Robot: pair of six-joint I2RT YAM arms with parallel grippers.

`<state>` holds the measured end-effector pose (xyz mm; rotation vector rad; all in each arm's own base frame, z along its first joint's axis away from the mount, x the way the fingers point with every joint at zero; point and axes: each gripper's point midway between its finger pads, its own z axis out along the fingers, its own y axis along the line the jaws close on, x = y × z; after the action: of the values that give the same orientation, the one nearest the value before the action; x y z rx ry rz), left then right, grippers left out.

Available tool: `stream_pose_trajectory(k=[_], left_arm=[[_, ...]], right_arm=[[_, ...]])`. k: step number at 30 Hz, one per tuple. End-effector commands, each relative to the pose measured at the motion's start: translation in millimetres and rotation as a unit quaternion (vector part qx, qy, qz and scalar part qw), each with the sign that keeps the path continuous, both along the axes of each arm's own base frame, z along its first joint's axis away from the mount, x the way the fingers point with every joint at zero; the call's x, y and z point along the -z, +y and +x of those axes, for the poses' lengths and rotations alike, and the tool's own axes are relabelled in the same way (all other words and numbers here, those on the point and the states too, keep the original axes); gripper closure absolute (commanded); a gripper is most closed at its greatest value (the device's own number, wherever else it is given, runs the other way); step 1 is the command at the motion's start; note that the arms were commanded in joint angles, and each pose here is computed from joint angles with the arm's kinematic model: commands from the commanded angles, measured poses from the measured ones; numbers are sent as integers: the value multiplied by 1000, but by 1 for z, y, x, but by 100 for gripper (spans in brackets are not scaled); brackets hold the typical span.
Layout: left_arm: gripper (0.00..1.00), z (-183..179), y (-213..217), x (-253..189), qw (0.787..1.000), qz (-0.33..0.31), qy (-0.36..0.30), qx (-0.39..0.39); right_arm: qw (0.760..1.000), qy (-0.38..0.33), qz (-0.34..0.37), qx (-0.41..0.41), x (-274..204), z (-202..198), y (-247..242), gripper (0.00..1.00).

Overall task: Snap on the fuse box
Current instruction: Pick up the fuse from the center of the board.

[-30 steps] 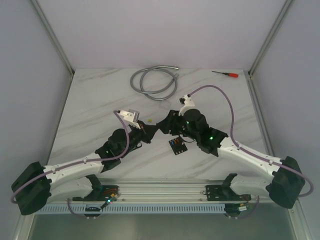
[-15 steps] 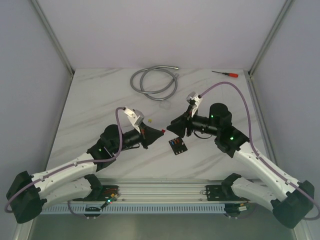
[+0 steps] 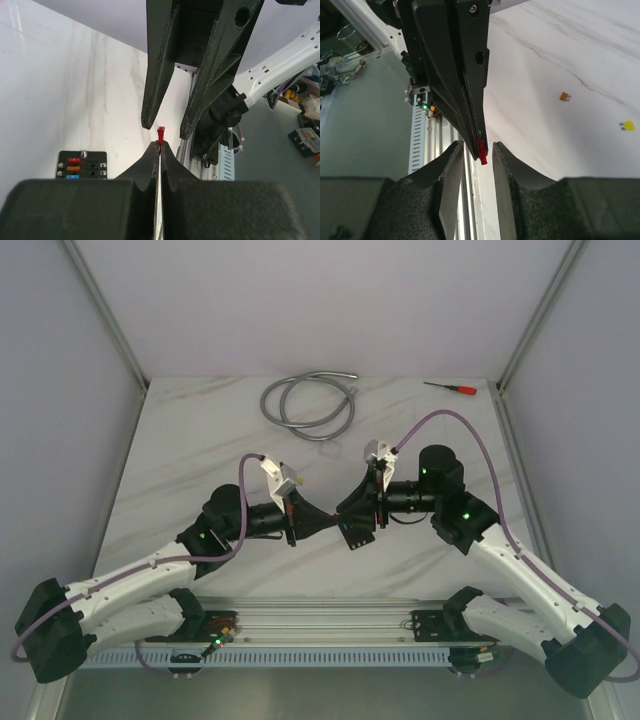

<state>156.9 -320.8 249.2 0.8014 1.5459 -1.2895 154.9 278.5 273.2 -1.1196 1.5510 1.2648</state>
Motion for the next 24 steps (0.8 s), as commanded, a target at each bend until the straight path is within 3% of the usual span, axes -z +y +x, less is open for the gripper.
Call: stream_pose_trajectory(k=[1, 11, 17, 21, 24], left_arm=[[100, -6, -4, -22, 999, -24, -26, 26], [100, -9, -6, -25, 998, -34, -26, 39], [100, -10, -7, -23, 998, -32, -21, 44], [100, -4, -6, -19, 999, -26, -18, 27], [82, 3, -5, -13, 1000, -18, -12, 7]], right_arm=[[999, -29, 18, -33, -20, -9, -1, 65], [999, -25, 10, -41, -13, -11, -1, 79], [999, -23, 6, -43, -9, -11, -2, 100], [1000, -15, -7, -21, 0, -6, -4, 100], [999, -3, -29, 16, 13, 2, -9, 100]])
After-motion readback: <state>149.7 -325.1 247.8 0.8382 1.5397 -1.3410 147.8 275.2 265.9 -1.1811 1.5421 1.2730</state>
